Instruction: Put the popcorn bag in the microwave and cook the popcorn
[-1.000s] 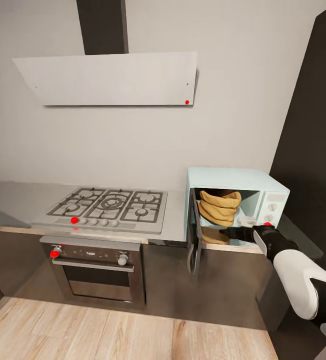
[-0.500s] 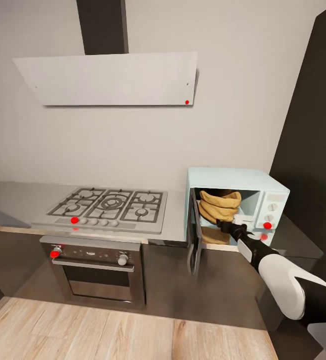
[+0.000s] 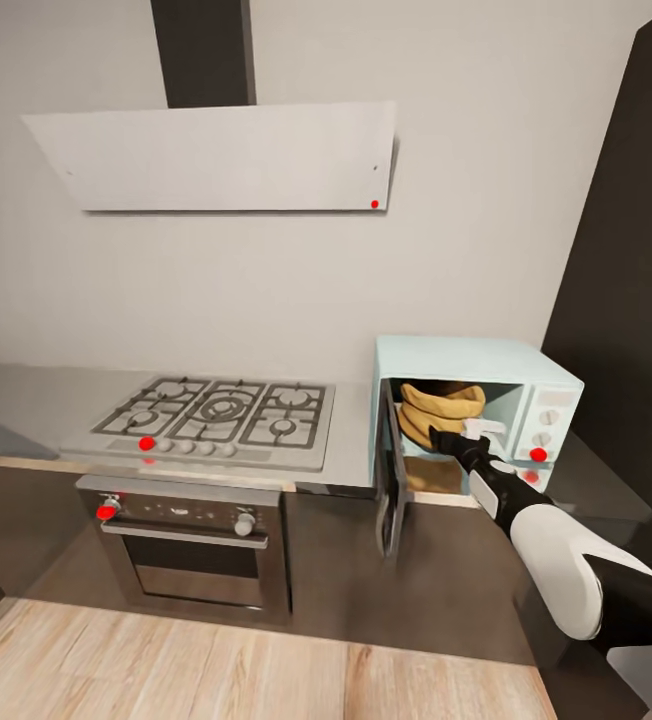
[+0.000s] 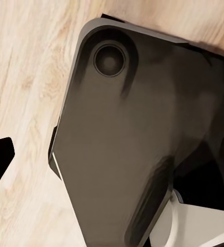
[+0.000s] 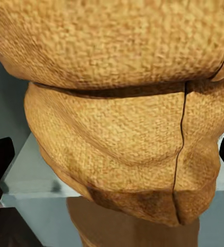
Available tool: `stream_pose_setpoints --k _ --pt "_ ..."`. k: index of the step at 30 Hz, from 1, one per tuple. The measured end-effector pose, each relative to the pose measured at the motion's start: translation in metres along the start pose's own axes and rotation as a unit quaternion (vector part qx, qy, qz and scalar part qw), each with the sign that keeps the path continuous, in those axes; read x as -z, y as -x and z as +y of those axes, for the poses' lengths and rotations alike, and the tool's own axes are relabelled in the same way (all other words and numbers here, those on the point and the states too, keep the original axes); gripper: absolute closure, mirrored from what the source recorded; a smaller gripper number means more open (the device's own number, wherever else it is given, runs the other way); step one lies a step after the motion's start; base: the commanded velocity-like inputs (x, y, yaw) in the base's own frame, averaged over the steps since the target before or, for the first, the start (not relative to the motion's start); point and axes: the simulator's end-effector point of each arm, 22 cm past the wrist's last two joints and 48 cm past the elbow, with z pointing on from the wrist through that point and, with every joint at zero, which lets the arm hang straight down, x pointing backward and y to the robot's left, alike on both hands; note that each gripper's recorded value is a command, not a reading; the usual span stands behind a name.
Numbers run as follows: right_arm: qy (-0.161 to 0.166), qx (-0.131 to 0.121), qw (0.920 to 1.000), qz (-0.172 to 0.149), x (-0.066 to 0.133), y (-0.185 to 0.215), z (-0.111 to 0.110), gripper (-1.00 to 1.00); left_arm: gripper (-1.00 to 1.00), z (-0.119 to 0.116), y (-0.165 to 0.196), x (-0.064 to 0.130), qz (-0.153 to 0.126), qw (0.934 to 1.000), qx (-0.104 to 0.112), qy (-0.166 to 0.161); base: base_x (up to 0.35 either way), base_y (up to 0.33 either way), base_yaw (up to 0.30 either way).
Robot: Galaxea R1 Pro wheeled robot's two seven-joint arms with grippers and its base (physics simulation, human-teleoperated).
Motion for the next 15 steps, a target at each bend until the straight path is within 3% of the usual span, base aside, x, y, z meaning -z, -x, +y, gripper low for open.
stream_pose_setpoints --k 15 --pt "0.0 -0.001 1.0 0.0 0.0 0.0001 -0.0001 -1.0 -1.0 0.0 0.0 0.0 0.0 1.0 0.0 0.0 0.15 0.0 0.0"
